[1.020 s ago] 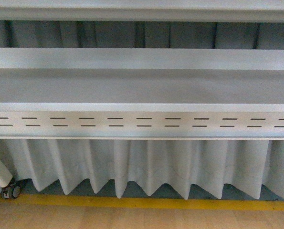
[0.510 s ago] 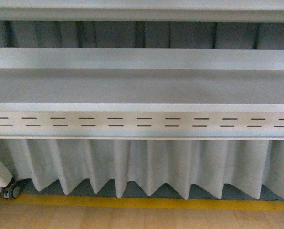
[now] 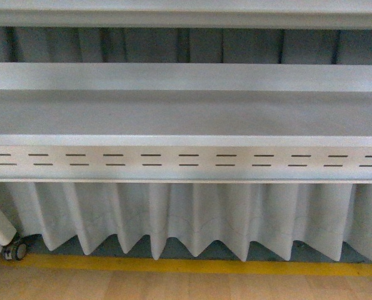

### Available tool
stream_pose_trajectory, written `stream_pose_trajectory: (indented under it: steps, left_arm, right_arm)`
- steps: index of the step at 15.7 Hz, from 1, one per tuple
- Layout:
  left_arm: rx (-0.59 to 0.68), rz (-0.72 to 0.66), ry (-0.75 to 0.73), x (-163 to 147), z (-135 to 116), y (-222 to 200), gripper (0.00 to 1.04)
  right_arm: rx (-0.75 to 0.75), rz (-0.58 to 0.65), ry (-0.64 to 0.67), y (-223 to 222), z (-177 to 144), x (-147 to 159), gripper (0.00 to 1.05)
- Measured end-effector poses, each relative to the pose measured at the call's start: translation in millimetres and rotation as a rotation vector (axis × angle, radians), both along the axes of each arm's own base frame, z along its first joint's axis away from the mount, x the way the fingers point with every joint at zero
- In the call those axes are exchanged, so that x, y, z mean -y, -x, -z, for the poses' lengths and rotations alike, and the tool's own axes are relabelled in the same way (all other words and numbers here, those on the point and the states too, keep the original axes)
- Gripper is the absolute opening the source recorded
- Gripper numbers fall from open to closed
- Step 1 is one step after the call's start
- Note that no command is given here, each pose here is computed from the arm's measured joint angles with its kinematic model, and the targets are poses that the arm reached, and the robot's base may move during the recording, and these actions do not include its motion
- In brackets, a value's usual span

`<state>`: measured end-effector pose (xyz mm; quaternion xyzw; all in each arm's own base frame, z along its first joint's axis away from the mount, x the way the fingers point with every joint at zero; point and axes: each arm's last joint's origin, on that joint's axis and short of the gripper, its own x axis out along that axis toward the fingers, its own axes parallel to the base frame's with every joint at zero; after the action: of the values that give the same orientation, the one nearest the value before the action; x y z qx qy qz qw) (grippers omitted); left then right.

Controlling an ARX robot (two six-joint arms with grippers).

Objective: Wind up and store yellow beetle toy

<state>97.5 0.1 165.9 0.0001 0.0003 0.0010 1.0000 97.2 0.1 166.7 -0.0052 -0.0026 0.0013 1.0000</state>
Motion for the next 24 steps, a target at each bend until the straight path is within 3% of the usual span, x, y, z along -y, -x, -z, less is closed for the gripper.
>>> stream_pose_trajectory:
  steps: [24]
  left_arm:
    - [0.001, -0.001, 0.000, 0.0, -0.1, 0.0, 0.98]
  right_arm:
    - [-0.002, 0.003, -0.002, 0.0, 0.1, 0.1, 0.98]
